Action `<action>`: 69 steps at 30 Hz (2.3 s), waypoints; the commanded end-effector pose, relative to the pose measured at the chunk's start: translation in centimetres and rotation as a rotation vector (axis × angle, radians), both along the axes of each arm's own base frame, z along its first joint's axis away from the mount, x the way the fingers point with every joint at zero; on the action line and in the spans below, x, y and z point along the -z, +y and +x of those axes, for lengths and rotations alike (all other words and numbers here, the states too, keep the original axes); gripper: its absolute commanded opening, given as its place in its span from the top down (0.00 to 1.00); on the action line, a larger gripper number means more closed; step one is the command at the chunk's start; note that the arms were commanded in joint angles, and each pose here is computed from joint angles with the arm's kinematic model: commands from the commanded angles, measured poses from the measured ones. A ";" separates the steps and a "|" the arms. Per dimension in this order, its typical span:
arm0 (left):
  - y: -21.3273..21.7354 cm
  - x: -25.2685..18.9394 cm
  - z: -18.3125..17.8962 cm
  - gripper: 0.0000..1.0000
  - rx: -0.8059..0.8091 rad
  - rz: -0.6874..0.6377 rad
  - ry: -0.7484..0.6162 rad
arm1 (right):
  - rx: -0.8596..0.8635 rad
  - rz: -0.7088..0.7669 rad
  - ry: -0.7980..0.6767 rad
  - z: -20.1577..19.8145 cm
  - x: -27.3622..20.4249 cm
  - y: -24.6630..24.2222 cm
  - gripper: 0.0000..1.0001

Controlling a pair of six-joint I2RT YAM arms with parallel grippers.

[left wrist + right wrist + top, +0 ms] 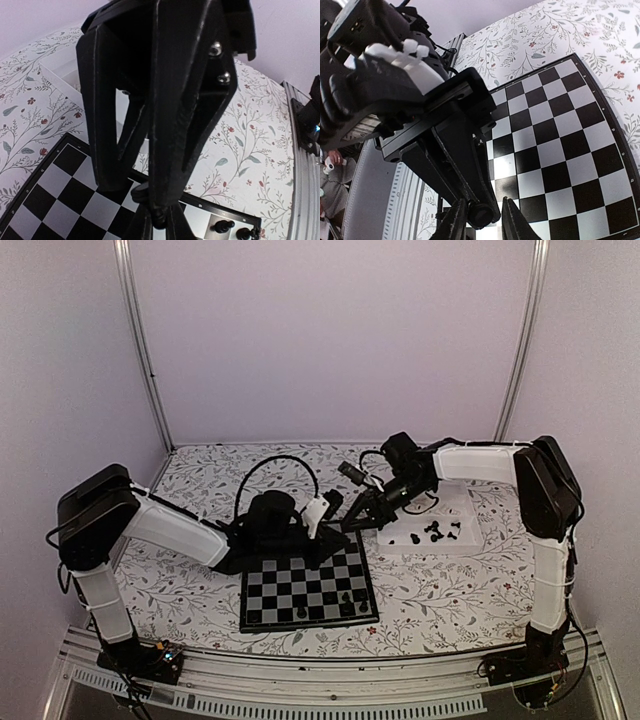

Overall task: Set up the chess pieces on the board
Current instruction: Place the chess piece on the chessboard.

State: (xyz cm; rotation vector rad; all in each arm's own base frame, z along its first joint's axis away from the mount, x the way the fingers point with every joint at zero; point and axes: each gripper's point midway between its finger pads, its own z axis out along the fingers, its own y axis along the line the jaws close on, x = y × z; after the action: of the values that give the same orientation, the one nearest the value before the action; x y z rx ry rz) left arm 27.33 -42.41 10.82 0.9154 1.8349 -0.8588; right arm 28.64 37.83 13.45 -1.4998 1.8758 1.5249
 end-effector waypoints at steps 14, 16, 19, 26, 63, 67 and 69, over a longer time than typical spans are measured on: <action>7.4 -0.7 -5.6 0.98 0.115 0.499 0.401 | -0.031 0.054 -0.249 -1.0 -7.8 -3.0 0.54; 9.5 0.0 -5.8 0.99 0.082 0.603 0.413 | -0.014 0.043 -0.254 -0.5 -7.5 -3.7 0.53; 12.4 0.9 -6.2 0.99 0.048 0.748 0.427 | 0.000 0.019 -0.265 0.1 -6.9 -4.6 0.53; 16.2 1.7 -6.2 0.98 -0.005 1.007 0.459 | 0.009 0.019 -0.285 0.0 -7.1 -5.6 0.53; 15.1 8.0 -7.5 0.89 0.149 1.238 0.588 | -0.059 0.006 -0.229 -1.3 -5.4 -6.1 0.52; 14.9 8.0 -7.3 0.74 0.141 1.240 0.574 | -0.063 0.004 -0.222 -1.4 -5.2 -6.1 0.51; 14.7 7.9 -7.3 0.70 0.142 1.235 0.575 | -0.066 0.007 -0.218 -1.5 -5.2 -6.1 0.49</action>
State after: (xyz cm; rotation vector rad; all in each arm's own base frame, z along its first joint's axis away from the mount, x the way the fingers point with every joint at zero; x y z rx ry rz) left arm 20.06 -26.99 2.75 1.6226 2.8965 0.0845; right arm 27.41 31.58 18.40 -1.6515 1.7423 1.3012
